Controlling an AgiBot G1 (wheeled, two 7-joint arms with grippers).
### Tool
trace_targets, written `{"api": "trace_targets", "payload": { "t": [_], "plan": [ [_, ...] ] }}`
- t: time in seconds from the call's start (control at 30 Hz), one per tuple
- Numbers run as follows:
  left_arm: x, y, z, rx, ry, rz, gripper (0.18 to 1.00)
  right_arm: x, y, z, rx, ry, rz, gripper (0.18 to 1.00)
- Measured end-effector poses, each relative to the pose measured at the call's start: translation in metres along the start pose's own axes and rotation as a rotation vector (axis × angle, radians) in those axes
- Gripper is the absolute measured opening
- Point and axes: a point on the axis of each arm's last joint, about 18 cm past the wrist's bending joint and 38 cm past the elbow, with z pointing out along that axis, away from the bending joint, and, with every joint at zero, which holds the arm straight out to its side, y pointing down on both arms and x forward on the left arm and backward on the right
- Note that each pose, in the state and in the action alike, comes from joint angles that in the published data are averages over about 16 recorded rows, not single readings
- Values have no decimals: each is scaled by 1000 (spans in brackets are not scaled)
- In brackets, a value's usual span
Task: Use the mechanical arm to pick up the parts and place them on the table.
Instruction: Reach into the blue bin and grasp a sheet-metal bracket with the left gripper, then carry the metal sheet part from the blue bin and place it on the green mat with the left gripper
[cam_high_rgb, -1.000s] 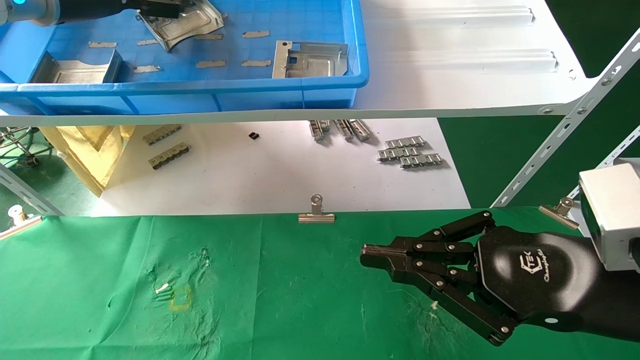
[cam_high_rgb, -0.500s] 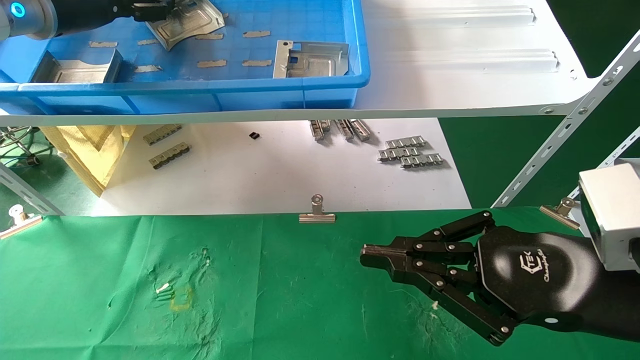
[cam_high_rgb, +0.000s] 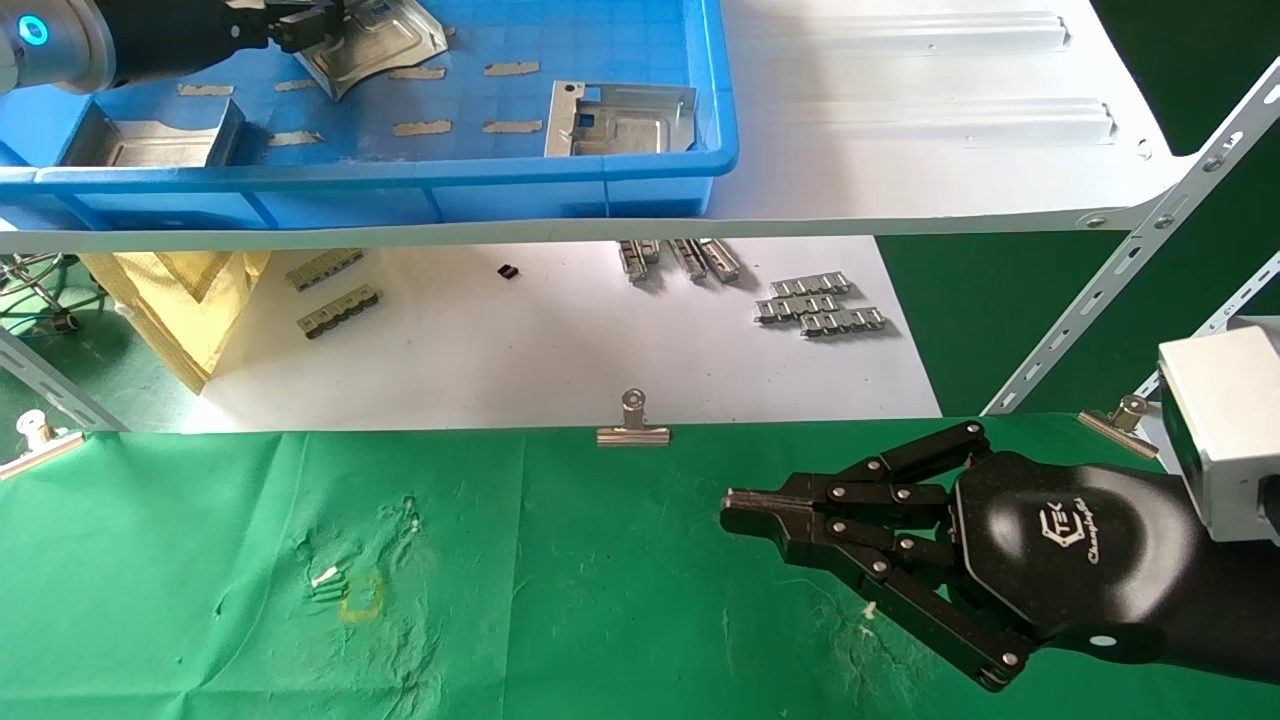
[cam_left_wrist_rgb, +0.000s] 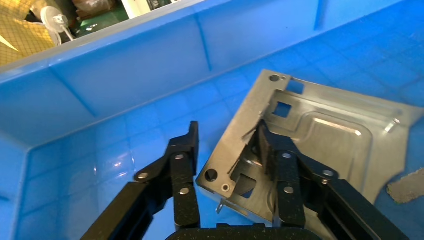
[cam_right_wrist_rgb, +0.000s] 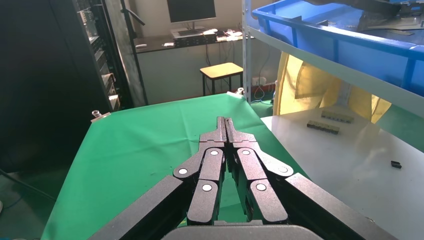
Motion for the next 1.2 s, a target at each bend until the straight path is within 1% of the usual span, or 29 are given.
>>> {"api": "trace_targets", "payload": {
  "t": [0.17, 0.37, 0.57, 0.73, 0.87, 1.07, 1.2],
  "plan": [
    [-1, -2, -1, 2, 5, 4, 446, 0, 0, 0, 0, 0, 0, 192],
    [-1, -14, -5, 35, 27, 4, 341, 0, 0, 0, 0, 0, 0, 192],
    [3, -34, -15, 97, 96, 22, 289, 0, 0, 0, 0, 0, 0, 197],
    [13, -48, -31, 158, 213, 66, 278, 0, 0, 0, 0, 0, 0, 215],
    [24, -50, -49, 203, 340, 115, 275, 0, 0, 0, 0, 0, 0, 240],
    [40, -38, -83, 265, 546, 198, 275, 0, 0, 0, 0, 0, 0, 310],
    [45, -24, -105, 303, 642, 258, 275, 0, 0, 0, 0, 0, 0, 376]
  ]
}}
